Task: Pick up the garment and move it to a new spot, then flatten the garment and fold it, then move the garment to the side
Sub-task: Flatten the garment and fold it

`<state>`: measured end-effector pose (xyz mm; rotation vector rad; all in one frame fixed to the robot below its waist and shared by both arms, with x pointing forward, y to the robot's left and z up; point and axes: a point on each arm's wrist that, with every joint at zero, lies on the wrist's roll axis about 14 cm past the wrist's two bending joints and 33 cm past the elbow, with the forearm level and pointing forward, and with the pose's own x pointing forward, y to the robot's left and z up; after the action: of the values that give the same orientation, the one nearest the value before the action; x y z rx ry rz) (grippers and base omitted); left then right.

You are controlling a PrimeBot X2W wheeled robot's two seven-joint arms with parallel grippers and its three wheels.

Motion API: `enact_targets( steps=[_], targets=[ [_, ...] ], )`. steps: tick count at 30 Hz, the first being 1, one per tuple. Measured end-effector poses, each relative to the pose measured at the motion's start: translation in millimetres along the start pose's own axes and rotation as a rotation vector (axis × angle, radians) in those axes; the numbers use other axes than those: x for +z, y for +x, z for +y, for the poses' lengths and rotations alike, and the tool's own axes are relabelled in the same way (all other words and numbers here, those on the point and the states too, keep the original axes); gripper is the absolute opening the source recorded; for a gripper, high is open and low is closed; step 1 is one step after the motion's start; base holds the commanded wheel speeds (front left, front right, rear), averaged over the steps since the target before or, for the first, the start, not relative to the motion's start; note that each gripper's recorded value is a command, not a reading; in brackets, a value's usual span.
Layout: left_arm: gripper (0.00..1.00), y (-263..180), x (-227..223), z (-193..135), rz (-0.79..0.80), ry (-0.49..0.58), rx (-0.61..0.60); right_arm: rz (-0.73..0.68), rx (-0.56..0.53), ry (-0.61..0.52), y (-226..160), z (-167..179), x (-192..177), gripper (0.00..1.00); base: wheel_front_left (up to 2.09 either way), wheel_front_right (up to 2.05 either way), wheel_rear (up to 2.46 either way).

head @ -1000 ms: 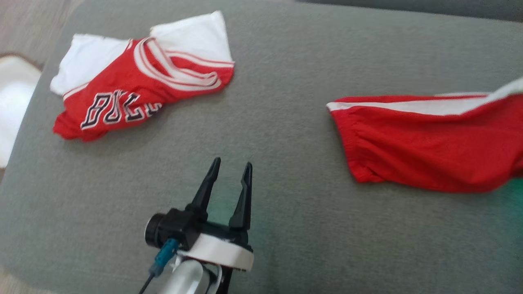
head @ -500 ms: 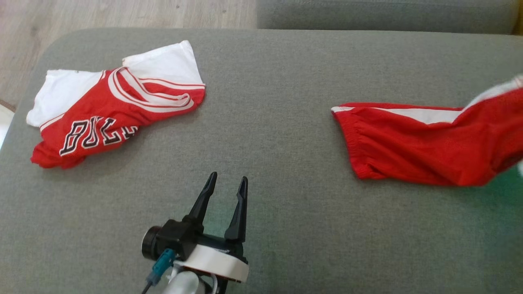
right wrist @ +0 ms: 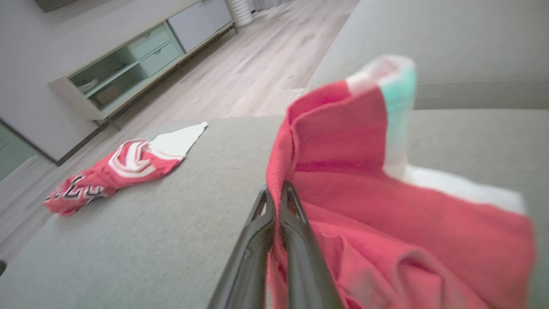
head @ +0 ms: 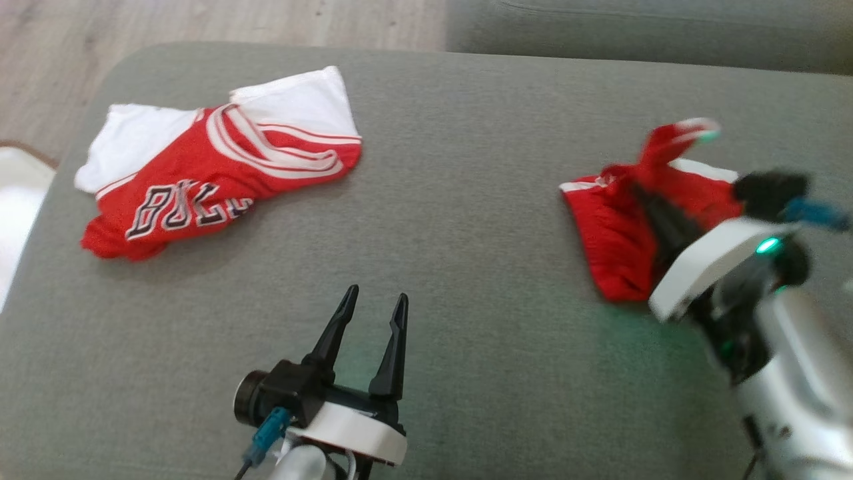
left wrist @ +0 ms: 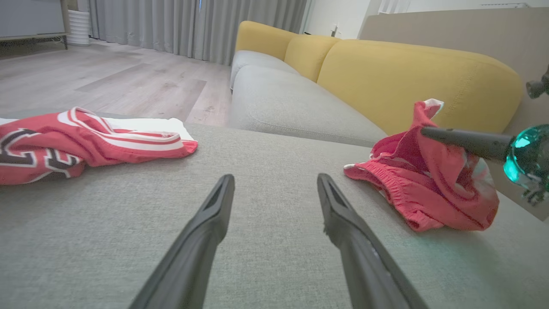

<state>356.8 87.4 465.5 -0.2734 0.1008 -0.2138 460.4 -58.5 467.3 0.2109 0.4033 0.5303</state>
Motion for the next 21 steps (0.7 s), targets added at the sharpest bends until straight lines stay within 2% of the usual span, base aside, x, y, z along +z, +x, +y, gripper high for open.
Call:
enact_targets(
  steps=[4, 10, 16, 21],
  targets=[
    [1.00, -6, 4, 8, -0.014, -0.006, 0.032, 0.029, 0.052, 0.033, -1, 24, -27, 1.00, 0.00, 0.00, 0.00],
    [1.00, -22, 9, 11, -0.038, -0.021, 0.071, -0.042, 0.047, 0.068, -30, 31, -34, 1.00, 0.00, 0.00, 0.00],
    [1.00, -39, 13, 15, -0.069, -0.034, 0.102, -0.164, -0.051, 0.132, -72, 14, -37, 1.00, 0.00, 0.00, 0.00],
    [1.00, -45, 20, 12, -0.096, -0.021, 0.096, -0.215, -0.116, 0.116, -89, -4, -30, 1.00, 0.00, 0.00, 0.00]
  ],
)
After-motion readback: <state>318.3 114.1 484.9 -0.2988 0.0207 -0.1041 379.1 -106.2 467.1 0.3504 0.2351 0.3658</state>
